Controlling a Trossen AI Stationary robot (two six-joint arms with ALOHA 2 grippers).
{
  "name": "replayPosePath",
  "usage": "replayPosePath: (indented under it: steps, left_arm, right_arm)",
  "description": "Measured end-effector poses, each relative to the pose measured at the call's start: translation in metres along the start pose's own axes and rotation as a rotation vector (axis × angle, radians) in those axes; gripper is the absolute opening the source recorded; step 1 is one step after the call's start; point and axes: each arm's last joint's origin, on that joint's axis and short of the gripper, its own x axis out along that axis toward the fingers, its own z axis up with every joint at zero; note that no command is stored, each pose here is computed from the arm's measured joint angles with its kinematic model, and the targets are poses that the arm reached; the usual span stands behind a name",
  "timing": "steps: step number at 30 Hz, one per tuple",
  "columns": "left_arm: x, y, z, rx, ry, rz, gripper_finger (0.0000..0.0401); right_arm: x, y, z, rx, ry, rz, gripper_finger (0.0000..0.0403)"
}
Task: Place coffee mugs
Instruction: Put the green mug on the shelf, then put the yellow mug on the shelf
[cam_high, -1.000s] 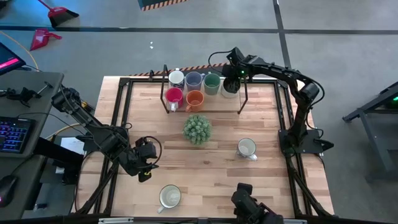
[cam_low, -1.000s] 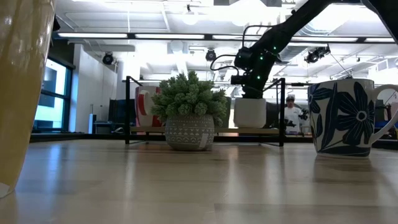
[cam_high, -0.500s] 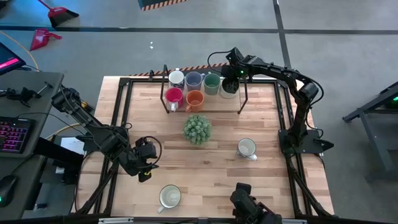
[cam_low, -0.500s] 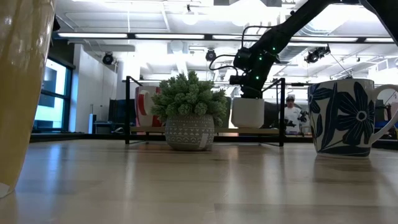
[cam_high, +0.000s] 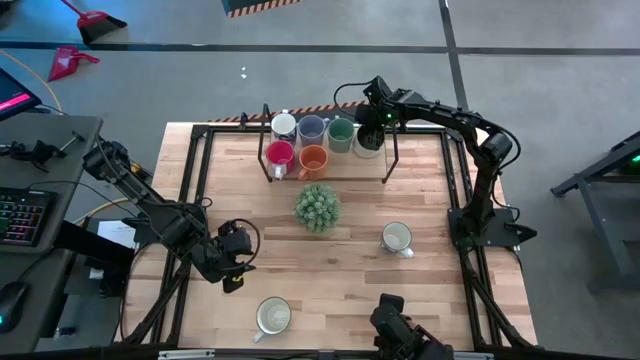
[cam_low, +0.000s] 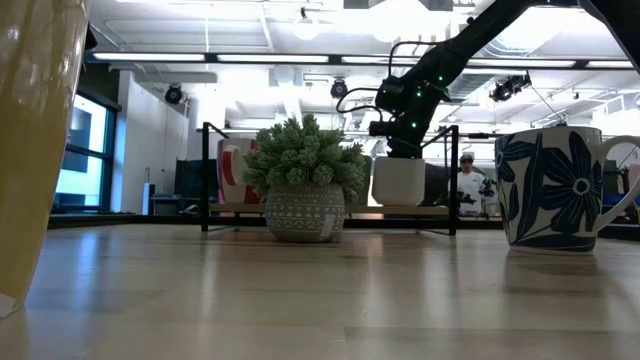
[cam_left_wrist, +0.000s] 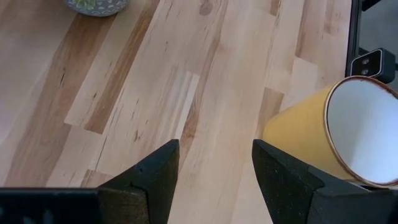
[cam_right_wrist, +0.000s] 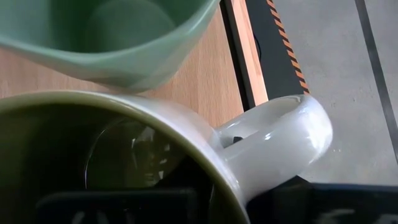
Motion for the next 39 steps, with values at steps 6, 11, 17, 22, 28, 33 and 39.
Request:
replayPosePath:
  steps: [6,11,17,22,28,33,39]
  left_arm:
    - [0.000,0.000,0.000,-0.002,-0.003,-0.004,0.0190]
    - [0.000,0.000,0.000,-0.002,-0.003,-0.004,0.0190]
    - [0.000,0.000,0.000,-0.004,-0.003,-0.004,0.0190]
    - [0.000,0.000,0.000,-0.004,-0.003,-0.004,0.0190]
    - [0.000,0.000,0.000,-0.026,-0.002,-0.004,0.0190]
    - [0.000,0.000,0.000,-0.026,-0.002,-0.003,0.0190]
    - [0.000,0.000,0.000,-0.027,-0.002,-0.004,0.0190]
  right_arm:
    - [0.000,0.000,-0.001,0.000,0.012,-0.008,0.0063]
    - [0.000,0.000,0.000,-0.001,0.015,-0.021,0.0086]
    - [0.000,-0.002,0.002,-0.002,0.017,-0.041,0.0107]
    - [-0.010,-0.008,0.011,-0.008,0.000,-0.055,0.0110]
    - [-0.019,-0.010,0.015,-0.001,0.018,-0.044,0.0110]
    - [-0.026,-0.009,0.019,-0.003,0.053,-0.052,0.0110]
    - [-0.047,-0.006,0.033,0.028,0.079,-0.040,0.0110]
